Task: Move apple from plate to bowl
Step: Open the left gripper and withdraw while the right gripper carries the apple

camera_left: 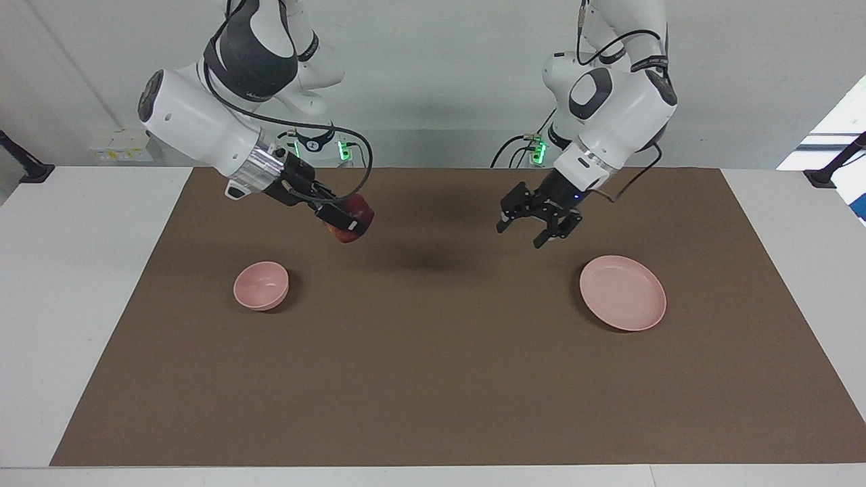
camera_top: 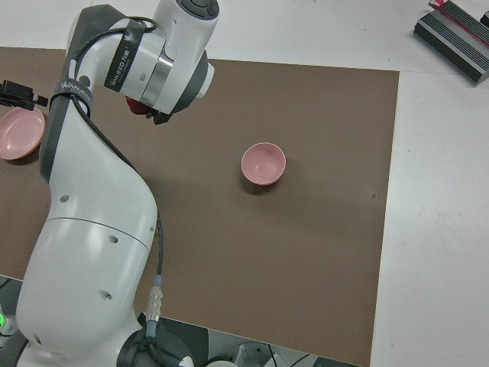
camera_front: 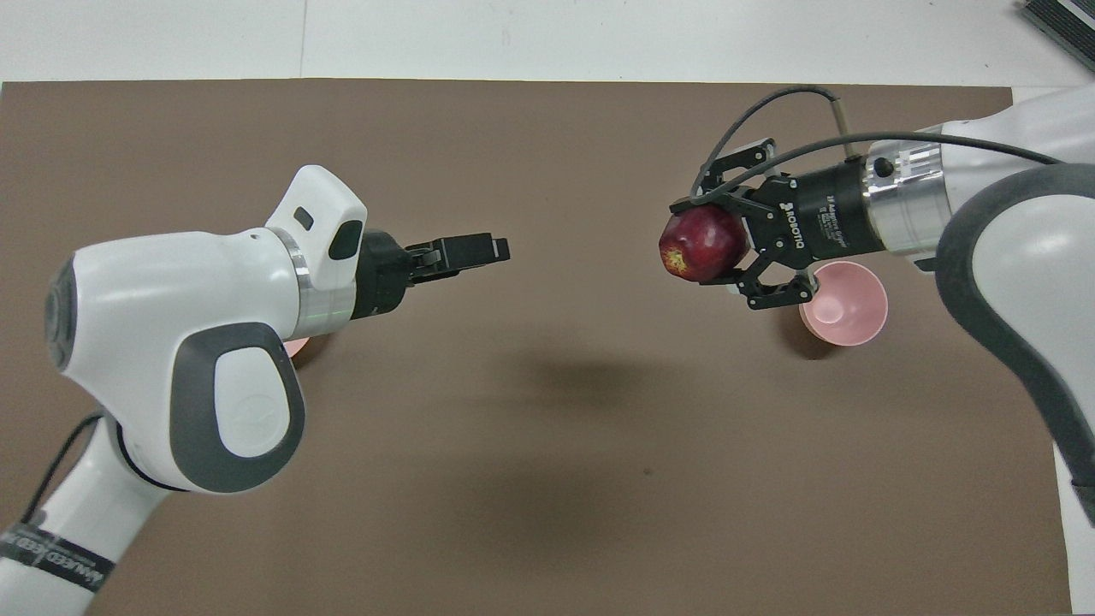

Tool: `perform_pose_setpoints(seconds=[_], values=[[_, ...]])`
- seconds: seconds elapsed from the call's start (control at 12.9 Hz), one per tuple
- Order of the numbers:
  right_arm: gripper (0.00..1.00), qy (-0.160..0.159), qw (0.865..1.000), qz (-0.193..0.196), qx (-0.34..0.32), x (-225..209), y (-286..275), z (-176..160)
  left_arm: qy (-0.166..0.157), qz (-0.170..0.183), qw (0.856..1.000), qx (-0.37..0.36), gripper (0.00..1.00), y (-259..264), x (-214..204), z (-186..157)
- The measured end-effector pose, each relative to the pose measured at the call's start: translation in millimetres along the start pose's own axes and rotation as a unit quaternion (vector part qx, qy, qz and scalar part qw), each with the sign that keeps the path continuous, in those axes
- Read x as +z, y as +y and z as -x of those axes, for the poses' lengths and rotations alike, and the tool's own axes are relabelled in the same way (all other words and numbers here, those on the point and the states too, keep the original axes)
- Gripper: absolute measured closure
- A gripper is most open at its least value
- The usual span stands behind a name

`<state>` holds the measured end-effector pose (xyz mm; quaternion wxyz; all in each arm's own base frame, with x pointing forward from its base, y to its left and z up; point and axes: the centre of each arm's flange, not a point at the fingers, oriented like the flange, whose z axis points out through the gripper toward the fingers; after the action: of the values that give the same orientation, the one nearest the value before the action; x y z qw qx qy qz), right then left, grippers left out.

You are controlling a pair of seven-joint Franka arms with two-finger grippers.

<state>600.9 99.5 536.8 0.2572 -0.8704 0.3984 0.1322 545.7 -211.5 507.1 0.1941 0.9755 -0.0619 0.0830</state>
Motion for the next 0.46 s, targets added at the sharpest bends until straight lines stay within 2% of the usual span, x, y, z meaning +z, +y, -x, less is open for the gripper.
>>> perform_pose_setpoints(seconds=[0.08,0.23,0.46], values=[[0.22,0.021,0.999,0.025,-0.029,1.4,7.8,-8.3,-0.015,-0.043,0.999,0.02,0.0,-13.1,-16.4,-5.1],[0.22,0.04,0.991,0.074,-0.101,15.1,30.4,-30.3,-0.033,-0.103,0.993,0.041,0.0,-24.4,-60.8,-15.1],[0.22,0.072,0.968,0.136,-0.2,35.7,72.7,-77.1,-0.048,-0.139,0.988,0.042,0.0,-21.9,-136.7,-17.8]])
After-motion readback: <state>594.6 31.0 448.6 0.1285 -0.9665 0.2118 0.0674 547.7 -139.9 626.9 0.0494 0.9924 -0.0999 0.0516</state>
